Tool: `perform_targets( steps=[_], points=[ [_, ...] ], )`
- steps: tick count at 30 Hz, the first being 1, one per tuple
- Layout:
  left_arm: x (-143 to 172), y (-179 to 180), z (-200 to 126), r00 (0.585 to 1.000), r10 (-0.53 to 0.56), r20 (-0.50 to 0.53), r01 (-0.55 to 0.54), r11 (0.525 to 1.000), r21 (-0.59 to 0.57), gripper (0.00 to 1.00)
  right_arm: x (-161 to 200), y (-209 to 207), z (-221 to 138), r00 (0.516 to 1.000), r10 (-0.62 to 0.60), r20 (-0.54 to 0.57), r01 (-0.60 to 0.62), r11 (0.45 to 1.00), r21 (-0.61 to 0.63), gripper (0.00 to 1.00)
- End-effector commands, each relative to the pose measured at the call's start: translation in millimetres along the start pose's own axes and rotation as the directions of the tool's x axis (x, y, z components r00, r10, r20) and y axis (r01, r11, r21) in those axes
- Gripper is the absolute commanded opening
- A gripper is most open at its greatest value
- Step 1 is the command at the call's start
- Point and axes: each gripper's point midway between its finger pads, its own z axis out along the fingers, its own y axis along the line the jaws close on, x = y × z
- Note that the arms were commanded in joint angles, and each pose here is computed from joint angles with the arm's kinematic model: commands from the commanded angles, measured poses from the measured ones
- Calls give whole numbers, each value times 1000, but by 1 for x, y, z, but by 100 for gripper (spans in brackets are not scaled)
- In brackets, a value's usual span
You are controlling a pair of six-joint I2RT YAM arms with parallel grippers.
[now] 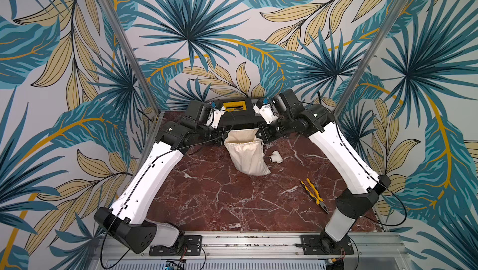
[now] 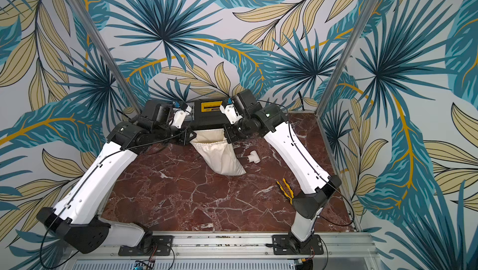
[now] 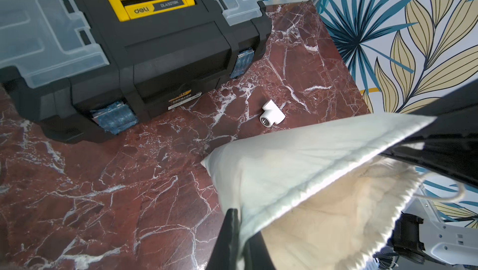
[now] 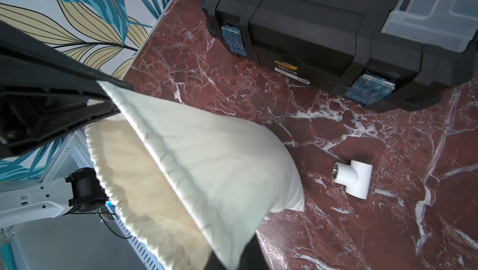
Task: Close the soil bag
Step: Adjust the soil bag at the center of the board.
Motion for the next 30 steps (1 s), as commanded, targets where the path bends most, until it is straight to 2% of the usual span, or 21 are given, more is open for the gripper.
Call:
perform_targets(
  steps=[1, 6, 10, 11, 13, 14, 17, 20, 22, 25, 30],
  points=[
    [14, 14, -22, 997, -78, 18, 80, 991, -109, 11, 2, -15, 10, 999, -30, -32, 32, 998, 55, 0],
    [39, 13, -21, 987, -164, 5, 163, 980, -111, 11, 4, -15, 23, 998, -48, -47, 49, 998, 31, 0],
    [52, 17, -13, 981, -191, -9, 189, 976, -111, 12, 9, -15, 36, 996, -42, -74, 43, 999, 8, 1],
    [52, 18, -12, 981, -192, -11, 189, 975, -113, 12, 9, -15, 39, 996, -38, -81, 38, 999, 2, 8],
    [50, 17, -9, 983, -185, -10, 183, 977, -112, 12, 10, -13, 42, 996, -32, -86, 31, 999, -17, 29],
    [47, 18, -7, 984, -179, -7, 177, 977, -116, 12, 10, -11, 42, 996, -31, -86, 28, 999, -28, 36],
    [38, 18, -5, 988, -156, -4, 154, 980, -122, 12, 5, -9, 34, 998, -31, -60, 29, 999, -46, 50],
    [28, 15, -4, 990, -138, -6, 136, 984, -115, 12, -8, -6, 14, 998, -57, 35, 59, 997, -48, 53],
    [23, 15, -3, 991, -130, -7, 129, 985, -113, 12, -16, -4, -9, 988, -73, 138, 81, 995, -59, 52],
    [19, 14, -2, 992, -128, -6, 127, 986, -107, 12, -18, 5, -30, 966, -94, 239, 128, 983, -129, 52],
    [16, 15, -3, 992, -129, 0, 129, 986, -107, 12, 9, 15, -42, 949, -152, 277, 207, 961, -183, 53]
  ],
)
